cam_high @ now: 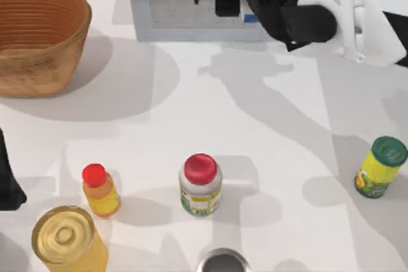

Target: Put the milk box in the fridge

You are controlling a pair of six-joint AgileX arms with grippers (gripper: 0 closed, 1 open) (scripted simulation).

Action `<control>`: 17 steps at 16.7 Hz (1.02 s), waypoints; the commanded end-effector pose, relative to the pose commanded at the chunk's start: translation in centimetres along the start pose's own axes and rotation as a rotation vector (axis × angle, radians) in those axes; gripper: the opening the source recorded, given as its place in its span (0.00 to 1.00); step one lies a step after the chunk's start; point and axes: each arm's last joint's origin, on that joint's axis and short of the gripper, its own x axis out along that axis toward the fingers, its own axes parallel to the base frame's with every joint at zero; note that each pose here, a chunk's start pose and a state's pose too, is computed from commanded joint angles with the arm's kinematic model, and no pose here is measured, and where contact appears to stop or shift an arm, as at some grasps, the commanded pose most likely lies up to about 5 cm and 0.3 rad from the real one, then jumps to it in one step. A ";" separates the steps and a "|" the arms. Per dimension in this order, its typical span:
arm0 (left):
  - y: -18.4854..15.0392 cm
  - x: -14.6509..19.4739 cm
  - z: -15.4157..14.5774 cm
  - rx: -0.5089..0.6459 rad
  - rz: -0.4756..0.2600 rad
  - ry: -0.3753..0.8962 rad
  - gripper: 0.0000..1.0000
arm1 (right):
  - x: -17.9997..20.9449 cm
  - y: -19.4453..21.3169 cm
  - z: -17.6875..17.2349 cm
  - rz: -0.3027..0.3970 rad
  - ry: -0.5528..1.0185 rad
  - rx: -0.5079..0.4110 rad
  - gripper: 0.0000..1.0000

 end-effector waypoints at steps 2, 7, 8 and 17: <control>0.0 0.0 0.0 0.000 0.000 0.000 1.00 | -3.5 -4.4 1.0 0.020 -0.032 0.012 0.00; 0.0 0.0 0.0 0.000 0.000 0.000 1.00 | -13.5 -15.5 -1.4 0.057 -0.184 0.044 0.00; 0.0 0.0 0.0 0.000 0.000 0.000 1.00 | -15.1 -17.3 -2.9 0.058 -0.220 0.046 0.00; 0.0 0.0 0.0 0.000 0.000 0.000 1.00 | -18.0 -24.3 -18.4 -0.012 -0.456 -0.001 0.00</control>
